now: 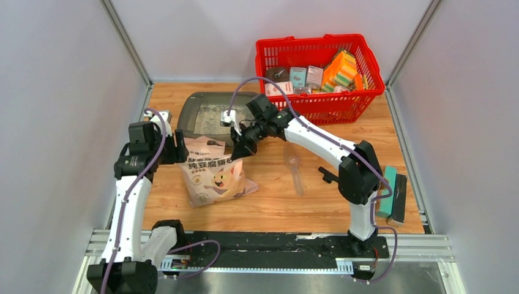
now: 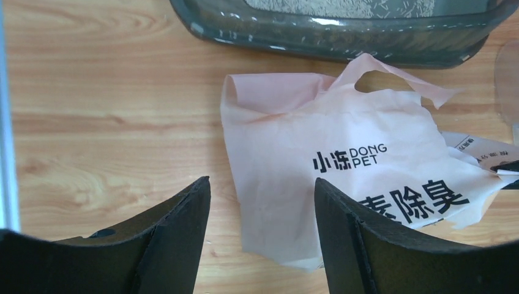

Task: Fill the litter box with clean litter

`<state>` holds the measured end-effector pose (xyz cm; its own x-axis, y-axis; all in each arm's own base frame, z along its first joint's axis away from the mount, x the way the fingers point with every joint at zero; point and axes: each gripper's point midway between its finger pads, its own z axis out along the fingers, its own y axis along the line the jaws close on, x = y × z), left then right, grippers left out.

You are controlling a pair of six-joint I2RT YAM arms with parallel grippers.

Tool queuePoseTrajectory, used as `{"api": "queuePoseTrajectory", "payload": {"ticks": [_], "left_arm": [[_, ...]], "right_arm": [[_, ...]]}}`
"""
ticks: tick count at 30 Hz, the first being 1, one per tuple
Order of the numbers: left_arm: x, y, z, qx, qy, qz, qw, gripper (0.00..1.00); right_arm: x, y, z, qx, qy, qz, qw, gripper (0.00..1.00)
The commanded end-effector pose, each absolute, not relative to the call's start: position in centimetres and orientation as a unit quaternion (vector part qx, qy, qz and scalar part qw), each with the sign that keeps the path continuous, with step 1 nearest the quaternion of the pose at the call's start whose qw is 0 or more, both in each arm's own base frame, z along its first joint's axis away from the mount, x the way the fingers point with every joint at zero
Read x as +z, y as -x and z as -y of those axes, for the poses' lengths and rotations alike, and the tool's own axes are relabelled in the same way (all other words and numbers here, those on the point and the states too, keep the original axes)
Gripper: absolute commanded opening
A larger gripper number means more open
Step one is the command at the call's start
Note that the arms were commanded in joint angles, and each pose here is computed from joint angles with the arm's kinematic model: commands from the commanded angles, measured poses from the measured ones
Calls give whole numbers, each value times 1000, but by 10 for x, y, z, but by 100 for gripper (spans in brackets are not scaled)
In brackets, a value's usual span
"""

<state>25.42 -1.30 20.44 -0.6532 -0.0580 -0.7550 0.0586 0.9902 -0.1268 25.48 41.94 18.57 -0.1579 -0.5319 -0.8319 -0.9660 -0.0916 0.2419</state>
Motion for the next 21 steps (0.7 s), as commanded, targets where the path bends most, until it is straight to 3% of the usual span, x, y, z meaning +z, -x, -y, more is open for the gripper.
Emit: {"api": "queuePoseTrajectory", "payload": {"ticks": [1,5,11,13,14,15,18,21], "left_arm": [[204,-264,34,-147,30,-900,409,69],[192,-269,46,-188,47,-906,376,60],[213,-267,65,-236,-15,-876,420,28],[231,-262,78,-263,-58,-845,462,19],[237,-259,81,-270,-71,-833,477,15],[247,-258,87,-280,-92,-814,501,8],[255,-243,94,-285,-127,-780,543,0],[247,-228,98,-286,-141,-766,558,0]], "right_arm": [[221,-248,-417,429,616,-593,290,0],[222,-248,-416,426,617,-594,293,0],[228,-254,-409,409,602,-615,304,2],[236,-265,-403,412,565,-644,309,13],[247,-264,-399,424,552,-648,310,24],[252,-269,-396,426,536,-657,315,49],[265,-293,-384,428,462,-707,322,77],[264,-302,-383,448,431,-721,306,85]]}}
